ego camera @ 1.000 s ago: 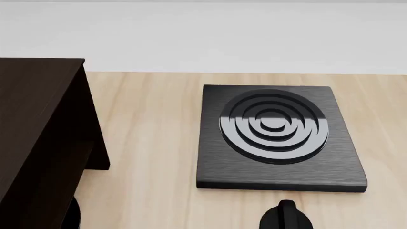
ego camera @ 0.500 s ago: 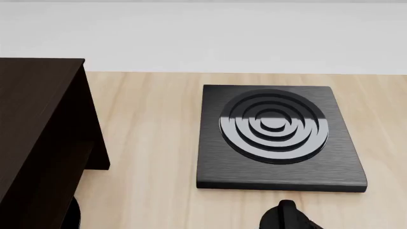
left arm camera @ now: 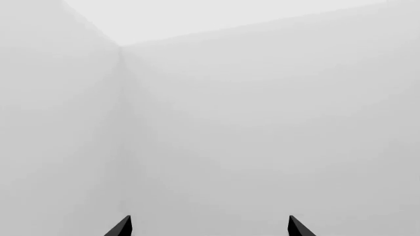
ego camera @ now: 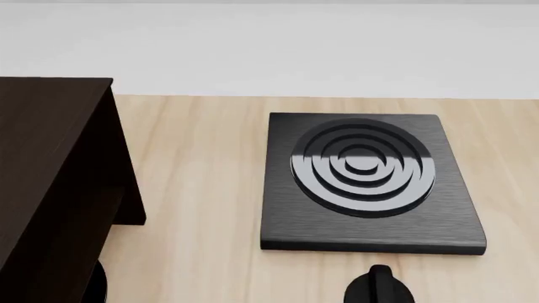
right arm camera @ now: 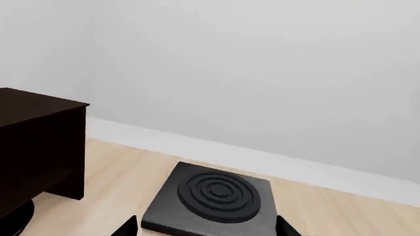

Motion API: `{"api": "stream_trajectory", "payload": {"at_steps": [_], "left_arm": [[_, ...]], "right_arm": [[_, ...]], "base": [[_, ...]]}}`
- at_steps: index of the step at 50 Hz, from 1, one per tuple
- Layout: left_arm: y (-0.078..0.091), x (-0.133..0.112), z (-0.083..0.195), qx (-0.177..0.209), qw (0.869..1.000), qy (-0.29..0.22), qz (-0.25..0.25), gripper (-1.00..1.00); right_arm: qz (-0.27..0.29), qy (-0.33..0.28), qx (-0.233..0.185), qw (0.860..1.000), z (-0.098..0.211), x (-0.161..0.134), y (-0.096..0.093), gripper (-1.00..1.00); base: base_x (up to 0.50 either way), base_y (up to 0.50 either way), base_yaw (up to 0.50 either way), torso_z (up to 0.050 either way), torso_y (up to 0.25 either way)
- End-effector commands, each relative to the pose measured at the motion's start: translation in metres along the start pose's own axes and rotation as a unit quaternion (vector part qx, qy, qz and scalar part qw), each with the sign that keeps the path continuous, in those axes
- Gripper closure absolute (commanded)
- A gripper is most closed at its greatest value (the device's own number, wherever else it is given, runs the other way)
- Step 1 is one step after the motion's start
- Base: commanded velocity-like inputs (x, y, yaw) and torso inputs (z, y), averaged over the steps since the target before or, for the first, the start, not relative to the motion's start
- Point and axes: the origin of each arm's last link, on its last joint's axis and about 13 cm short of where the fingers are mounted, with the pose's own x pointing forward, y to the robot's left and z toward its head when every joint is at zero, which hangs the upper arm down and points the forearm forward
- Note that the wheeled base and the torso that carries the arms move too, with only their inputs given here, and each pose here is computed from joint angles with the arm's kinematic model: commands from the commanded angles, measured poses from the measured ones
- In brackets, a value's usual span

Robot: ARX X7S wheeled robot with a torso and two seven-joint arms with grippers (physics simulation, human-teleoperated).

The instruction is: Put the frying pan under the cabinet shelf.

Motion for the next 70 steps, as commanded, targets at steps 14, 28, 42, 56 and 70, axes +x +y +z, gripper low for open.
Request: {"api": "stream_trajectory", "payload": {"at_steps": [14, 28, 42, 56, 70], "left_arm": [[-0.002, -0.001, -0.015, -0.007, 1.000, 0.025, 0.009, -1.00], [-0.004, -0.001, -0.025, -0.016, 0.999, 0.034, 0.004, -1.00], [-0.008, -0.003, -0.028, -0.019, 0.999, 0.037, -0.004, -1.00], [-0.011, -0.003, -0.027, -0.022, 0.999, 0.038, -0.007, -1.00], [-0.014, -0.003, -0.017, -0.026, 0.999, 0.025, -0.021, -1.00]], "right_arm": [[-0.199, -0.144, 0.061, 0.967, 0.007, -0.026, -0.009, -1.00], [-0.247, -0.199, 0.053, 0.947, 0.017, -0.042, -0.007, -1.00], [-0.240, -0.195, 0.058, 0.949, 0.015, -0.043, -0.004, -1.00], [-0.247, -0.193, 0.063, 0.948, 0.014, -0.048, -0.004, -1.00], [-0.240, -0.195, 0.055, 0.949, 0.014, -0.052, 0.000, -1.00]], "base": [[0.01, 0.00, -0.01, 0.000, 0.000], [0.01, -0.01, -0.01, -0.002, 0.000], [0.01, -0.01, -0.02, -0.002, 0.000], [0.02, -0.01, -0.02, -0.003, 0.000], [0.02, -0.02, -0.02, -0.003, 0.000]]}}
